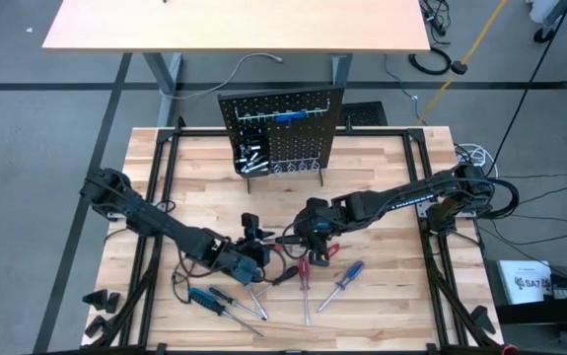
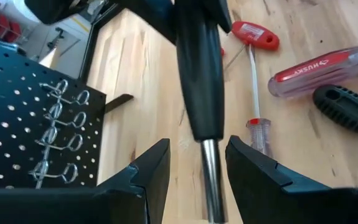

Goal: Hang tools onto peg board
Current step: Hang the black screwdriver on the pegboard

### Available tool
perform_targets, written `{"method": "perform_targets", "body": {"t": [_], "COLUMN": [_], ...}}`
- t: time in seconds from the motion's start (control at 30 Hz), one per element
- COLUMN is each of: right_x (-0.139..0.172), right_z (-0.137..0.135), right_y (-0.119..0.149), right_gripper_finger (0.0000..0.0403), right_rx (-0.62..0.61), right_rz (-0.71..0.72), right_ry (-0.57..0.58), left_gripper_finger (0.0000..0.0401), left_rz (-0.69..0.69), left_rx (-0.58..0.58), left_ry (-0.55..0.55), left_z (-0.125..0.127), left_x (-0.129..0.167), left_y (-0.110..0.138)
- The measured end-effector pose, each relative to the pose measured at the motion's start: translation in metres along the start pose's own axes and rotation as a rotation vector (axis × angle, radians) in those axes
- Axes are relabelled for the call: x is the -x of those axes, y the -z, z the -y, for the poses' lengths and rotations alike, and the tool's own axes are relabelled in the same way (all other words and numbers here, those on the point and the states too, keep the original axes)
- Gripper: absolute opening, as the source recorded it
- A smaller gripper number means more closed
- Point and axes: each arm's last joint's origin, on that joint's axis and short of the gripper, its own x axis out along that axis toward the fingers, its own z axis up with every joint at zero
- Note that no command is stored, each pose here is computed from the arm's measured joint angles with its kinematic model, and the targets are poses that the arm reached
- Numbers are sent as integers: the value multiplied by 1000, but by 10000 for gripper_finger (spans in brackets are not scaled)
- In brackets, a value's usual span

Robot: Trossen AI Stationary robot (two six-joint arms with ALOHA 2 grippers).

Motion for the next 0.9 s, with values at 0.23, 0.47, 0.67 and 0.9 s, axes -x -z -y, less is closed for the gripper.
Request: {"method": "perform_targets", "body": {"t": [0.23, 0.47, 0.67, 0.9], "right_x": [0, 0, 0, 0], "right_z": [0, 0, 0, 0], "right_y": [1, 1, 1, 1], "right_gripper_finger": [109, 109, 109, 109], "right_rx": [1, -2, -3, -1], "right_rz": [-2, 1, 2, 0], "right_ry": [31, 45, 45, 39], "left_gripper_finger": [158, 157, 136, 51], "left_rz": [-30, -81, -79, -79], "left_rx": [75, 109, 109, 110], "left_ry": [84, 106, 110, 109], "left_z": [-4, -9, -8, -9], "left_x": [-6, -10, -10, -11], "left_y": [3, 9, 9, 9]}}
